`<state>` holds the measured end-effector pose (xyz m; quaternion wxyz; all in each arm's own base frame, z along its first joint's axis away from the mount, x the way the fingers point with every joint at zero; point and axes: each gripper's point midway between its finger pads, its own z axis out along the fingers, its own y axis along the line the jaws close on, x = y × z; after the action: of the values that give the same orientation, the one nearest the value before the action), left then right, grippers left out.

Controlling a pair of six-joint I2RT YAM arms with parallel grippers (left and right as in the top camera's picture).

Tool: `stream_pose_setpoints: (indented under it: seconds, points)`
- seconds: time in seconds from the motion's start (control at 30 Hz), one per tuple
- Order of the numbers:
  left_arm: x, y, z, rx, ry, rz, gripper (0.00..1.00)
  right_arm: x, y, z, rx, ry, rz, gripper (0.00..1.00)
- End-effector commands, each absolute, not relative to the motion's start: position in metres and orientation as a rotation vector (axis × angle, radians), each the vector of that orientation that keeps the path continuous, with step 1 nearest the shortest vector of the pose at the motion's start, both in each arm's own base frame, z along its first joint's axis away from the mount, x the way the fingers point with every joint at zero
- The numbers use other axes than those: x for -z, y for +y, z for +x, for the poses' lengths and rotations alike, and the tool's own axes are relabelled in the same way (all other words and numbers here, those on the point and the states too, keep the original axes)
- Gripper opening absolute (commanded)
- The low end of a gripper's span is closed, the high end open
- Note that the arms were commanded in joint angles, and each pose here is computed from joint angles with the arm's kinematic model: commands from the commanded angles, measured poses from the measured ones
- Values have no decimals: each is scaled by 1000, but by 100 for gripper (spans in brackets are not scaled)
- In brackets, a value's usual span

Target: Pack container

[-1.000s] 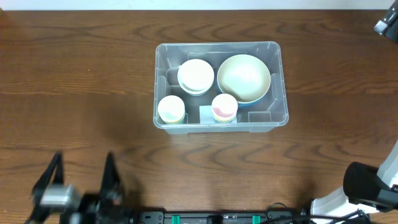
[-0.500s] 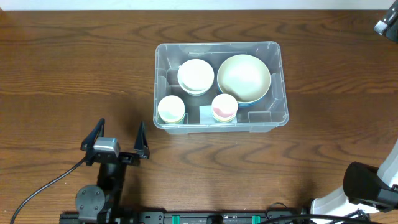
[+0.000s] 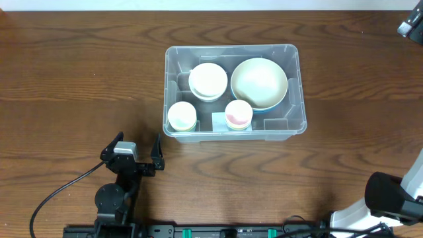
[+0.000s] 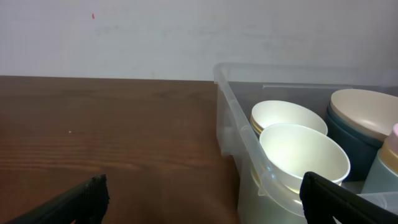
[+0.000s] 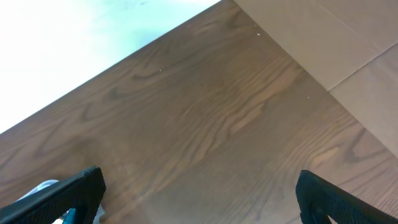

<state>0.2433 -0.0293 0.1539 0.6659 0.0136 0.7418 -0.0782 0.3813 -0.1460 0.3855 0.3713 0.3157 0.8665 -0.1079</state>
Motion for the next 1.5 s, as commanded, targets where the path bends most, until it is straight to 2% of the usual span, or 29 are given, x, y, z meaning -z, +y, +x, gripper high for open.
stream_pose_setpoints:
  seconds: [0.0,1.03,1.27,1.37,1.47]
  points:
    - [-140,-30,242,188,1716,32,98,-387,-150,379,284,2206,839,99]
    - [-139,-30,242,187,1718,32,98,-391,-146,377,277,2197,827,99]
    - [-139,-30,242,187,1718,32,98,-446,-102,341,196,2079,702,99]
    - [-139,-30,242,187,1718,32,98,-466,-79,310,148,2034,636,99]
    - [-139,-30,242,187,1718,32,98,-464,-64,272,121,2029,594,99]
